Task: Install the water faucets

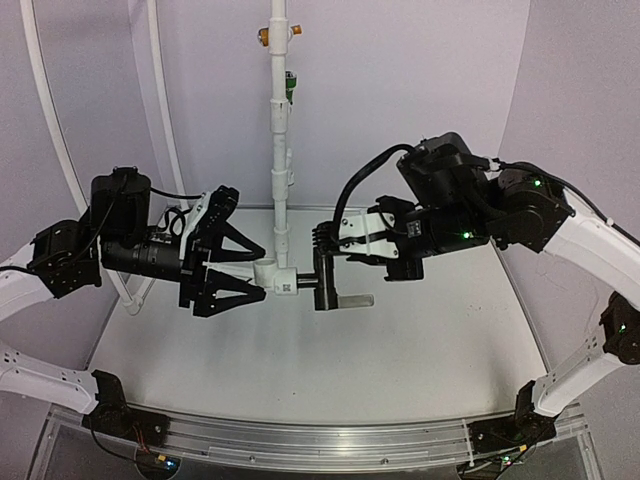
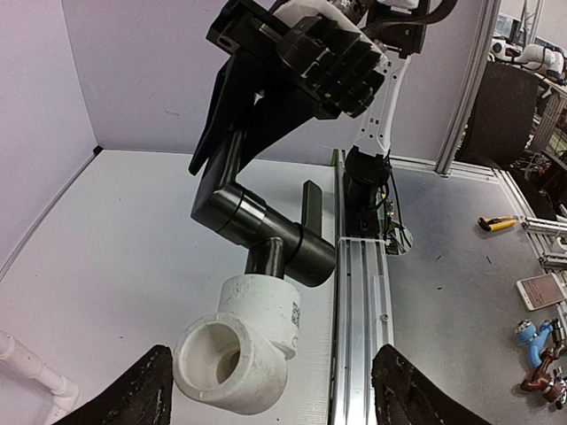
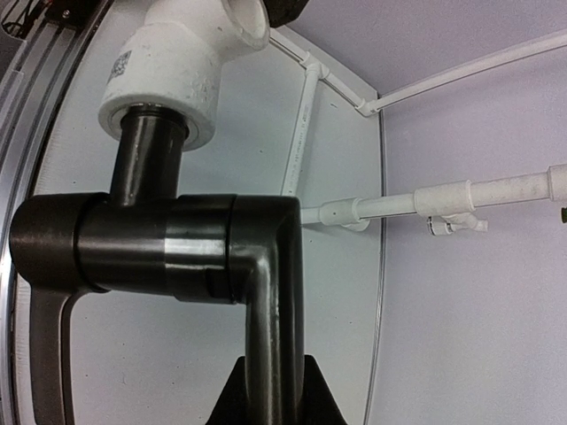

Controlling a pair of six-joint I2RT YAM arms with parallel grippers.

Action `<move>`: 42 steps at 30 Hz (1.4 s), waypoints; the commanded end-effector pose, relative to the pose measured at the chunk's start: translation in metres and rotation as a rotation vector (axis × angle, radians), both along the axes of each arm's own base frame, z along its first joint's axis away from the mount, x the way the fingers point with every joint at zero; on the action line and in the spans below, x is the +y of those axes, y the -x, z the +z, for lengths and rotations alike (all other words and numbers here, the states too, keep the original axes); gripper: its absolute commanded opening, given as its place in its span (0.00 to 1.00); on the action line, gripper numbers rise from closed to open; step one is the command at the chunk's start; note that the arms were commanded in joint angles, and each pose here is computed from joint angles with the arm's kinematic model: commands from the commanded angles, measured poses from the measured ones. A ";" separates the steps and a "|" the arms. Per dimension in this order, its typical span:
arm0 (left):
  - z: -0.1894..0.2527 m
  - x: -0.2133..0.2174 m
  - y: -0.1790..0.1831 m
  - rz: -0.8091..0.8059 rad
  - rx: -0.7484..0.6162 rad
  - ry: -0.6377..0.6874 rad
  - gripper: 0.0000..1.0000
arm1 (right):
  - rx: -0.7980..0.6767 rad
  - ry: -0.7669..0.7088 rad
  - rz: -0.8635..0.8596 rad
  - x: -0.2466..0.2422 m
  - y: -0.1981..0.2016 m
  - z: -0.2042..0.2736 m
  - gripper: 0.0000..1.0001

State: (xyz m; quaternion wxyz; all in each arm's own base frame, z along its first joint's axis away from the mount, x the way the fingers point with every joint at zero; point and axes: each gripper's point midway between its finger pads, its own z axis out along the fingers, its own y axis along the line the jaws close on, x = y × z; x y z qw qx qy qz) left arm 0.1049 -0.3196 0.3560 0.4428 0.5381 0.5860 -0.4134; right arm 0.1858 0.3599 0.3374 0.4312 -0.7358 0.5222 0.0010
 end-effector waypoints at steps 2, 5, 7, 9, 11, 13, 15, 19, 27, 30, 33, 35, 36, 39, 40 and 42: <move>0.032 0.003 0.014 -0.066 -0.032 0.092 0.74 | -0.053 -0.116 -0.025 0.006 -0.005 0.033 0.00; 0.030 0.003 0.016 -0.082 -0.019 0.080 0.70 | -0.058 -0.116 -0.032 0.006 -0.007 0.033 0.00; 0.028 0.002 0.018 -0.095 -0.015 0.071 0.67 | -0.059 -0.119 -0.038 0.006 -0.008 0.034 0.00; 0.026 0.002 0.020 -0.107 -0.016 0.063 0.64 | -0.060 -0.118 -0.044 0.006 -0.009 0.034 0.00; 0.025 0.003 0.023 -0.121 -0.027 0.060 0.61 | -0.062 -0.115 -0.047 0.006 -0.010 0.033 0.00; 0.025 0.004 0.025 -0.132 -0.039 0.057 0.59 | -0.065 -0.114 -0.050 0.006 -0.011 0.033 0.00; 0.026 0.005 0.026 -0.134 -0.049 0.060 0.59 | -0.069 -0.113 -0.048 0.006 -0.011 0.033 0.00; 0.032 0.009 0.003 0.016 -0.060 0.070 0.68 | -0.074 -0.110 -0.025 0.005 -0.008 0.033 0.00; 0.007 -0.001 -0.017 0.102 0.029 -0.006 0.80 | -0.068 -0.126 0.007 0.007 -0.003 0.039 0.00; 0.001 -0.007 -0.008 0.046 0.070 -0.019 0.80 | -0.067 -0.133 0.004 0.008 -0.003 0.041 0.00; -0.002 -0.012 -0.007 0.026 0.095 -0.019 0.78 | -0.067 -0.139 0.009 0.009 -0.002 0.043 0.00; -0.002 -0.015 -0.007 0.018 0.106 -0.017 0.75 | -0.066 -0.142 0.012 0.009 -0.002 0.044 0.00; -0.002 -0.016 -0.006 0.012 0.111 -0.013 0.74 | -0.066 -0.143 0.013 0.010 -0.002 0.044 0.00; 0.001 -0.019 -0.003 -0.018 0.103 0.003 0.65 | -0.060 -0.142 0.023 0.011 0.000 0.043 0.00; 0.001 -0.019 -0.003 -0.023 0.087 0.009 0.63 | -0.057 -0.143 0.027 0.011 0.001 0.042 0.00; 0.001 -0.018 -0.003 -0.026 0.046 0.019 0.58 | -0.045 -0.146 0.036 0.011 0.003 0.041 0.00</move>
